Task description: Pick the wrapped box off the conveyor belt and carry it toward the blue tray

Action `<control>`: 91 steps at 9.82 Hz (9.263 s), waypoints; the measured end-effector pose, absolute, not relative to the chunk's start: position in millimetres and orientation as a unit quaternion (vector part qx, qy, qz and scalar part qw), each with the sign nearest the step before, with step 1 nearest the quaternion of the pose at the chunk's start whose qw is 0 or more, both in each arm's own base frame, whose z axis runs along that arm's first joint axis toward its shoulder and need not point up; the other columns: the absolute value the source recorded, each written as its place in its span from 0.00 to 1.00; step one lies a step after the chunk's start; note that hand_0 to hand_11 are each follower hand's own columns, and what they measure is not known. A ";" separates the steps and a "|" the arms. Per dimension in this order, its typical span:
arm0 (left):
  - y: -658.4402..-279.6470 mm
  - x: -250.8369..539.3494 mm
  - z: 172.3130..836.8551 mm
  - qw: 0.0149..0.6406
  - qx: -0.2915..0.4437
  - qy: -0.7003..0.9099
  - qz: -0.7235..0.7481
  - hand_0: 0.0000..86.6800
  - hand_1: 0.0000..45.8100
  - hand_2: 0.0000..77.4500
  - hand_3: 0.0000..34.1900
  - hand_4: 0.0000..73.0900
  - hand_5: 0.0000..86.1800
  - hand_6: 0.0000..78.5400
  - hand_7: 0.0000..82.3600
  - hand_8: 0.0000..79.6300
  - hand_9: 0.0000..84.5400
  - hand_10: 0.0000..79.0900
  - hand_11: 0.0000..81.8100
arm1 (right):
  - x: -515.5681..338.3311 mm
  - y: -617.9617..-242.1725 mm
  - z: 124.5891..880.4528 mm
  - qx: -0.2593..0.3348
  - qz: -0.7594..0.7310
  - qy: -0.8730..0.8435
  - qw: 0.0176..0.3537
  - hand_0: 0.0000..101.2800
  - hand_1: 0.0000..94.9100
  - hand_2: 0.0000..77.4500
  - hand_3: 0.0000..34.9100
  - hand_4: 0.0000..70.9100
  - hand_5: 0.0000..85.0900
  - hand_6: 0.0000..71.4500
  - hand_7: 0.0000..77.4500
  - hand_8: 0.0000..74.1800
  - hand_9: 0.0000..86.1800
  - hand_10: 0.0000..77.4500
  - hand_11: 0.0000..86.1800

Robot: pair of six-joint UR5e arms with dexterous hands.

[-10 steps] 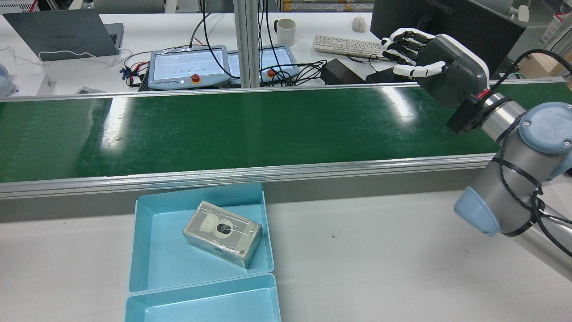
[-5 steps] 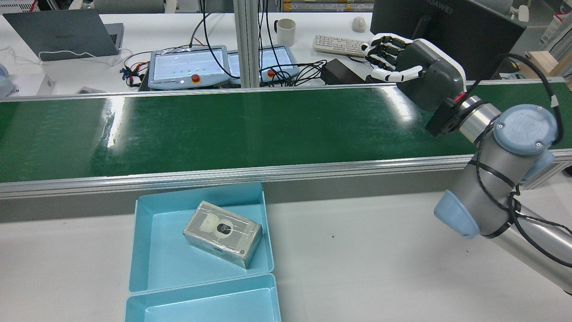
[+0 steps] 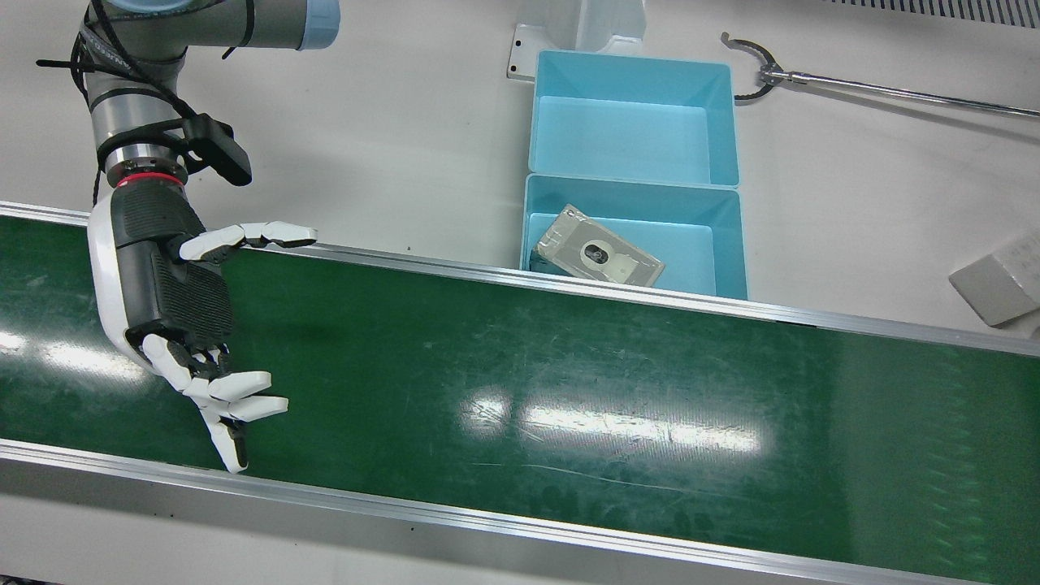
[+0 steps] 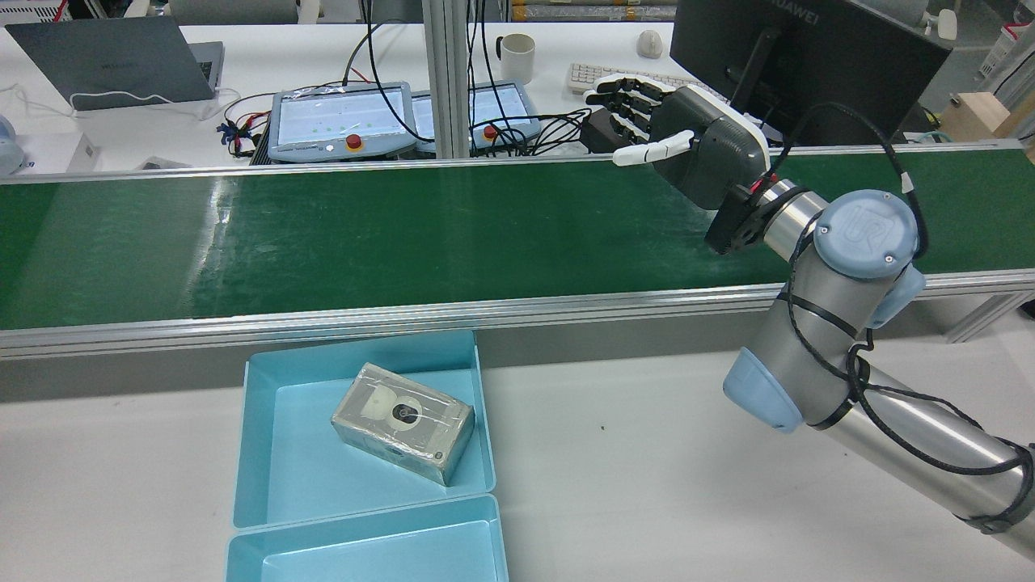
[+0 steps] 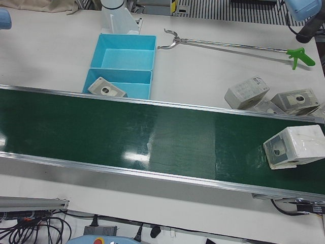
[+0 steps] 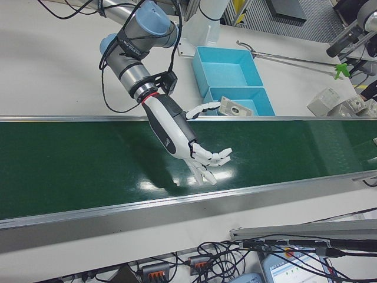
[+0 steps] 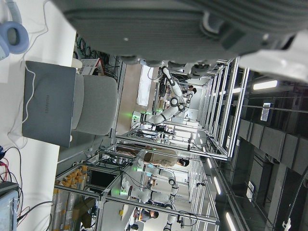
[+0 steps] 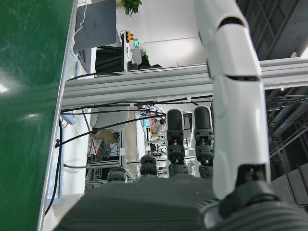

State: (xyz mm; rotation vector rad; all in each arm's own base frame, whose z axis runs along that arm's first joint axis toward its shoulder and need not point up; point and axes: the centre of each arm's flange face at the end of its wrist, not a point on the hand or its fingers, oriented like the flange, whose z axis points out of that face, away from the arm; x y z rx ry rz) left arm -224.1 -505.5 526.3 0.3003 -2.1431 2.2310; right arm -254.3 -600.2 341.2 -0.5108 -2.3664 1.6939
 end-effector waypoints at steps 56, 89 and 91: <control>-505.5 -224.1 526.3 0.017 0.097 -0.689 0.718 0.00 0.00 0.01 0.00 0.00 0.01 0.00 0.01 0.00 0.00 0.01 0.00 | -311.3 -607.1 329.2 -0.168 0.578 -0.794 0.082 0.49 0.18 0.27 0.39 0.24 0.40 0.16 0.39 0.00 0.11 0.00 0.02; -505.5 -224.1 526.3 0.017 0.097 -0.689 0.718 0.00 0.00 0.01 0.00 0.00 0.01 0.00 0.00 0.00 0.00 0.00 0.00 | -338.5 -624.2 300.7 -0.180 0.570 -0.798 0.076 0.49 0.18 0.29 0.52 0.27 0.44 0.15 0.42 0.05 0.12 0.00 0.02; -505.4 -224.1 526.3 0.017 0.097 -0.689 0.718 0.00 0.00 0.01 0.00 0.00 0.01 0.00 0.01 0.00 0.00 0.01 0.00 | -338.7 -624.2 300.7 -0.180 0.570 -0.798 0.076 0.49 0.20 0.30 0.56 0.27 0.44 0.15 0.42 0.05 0.11 0.00 0.02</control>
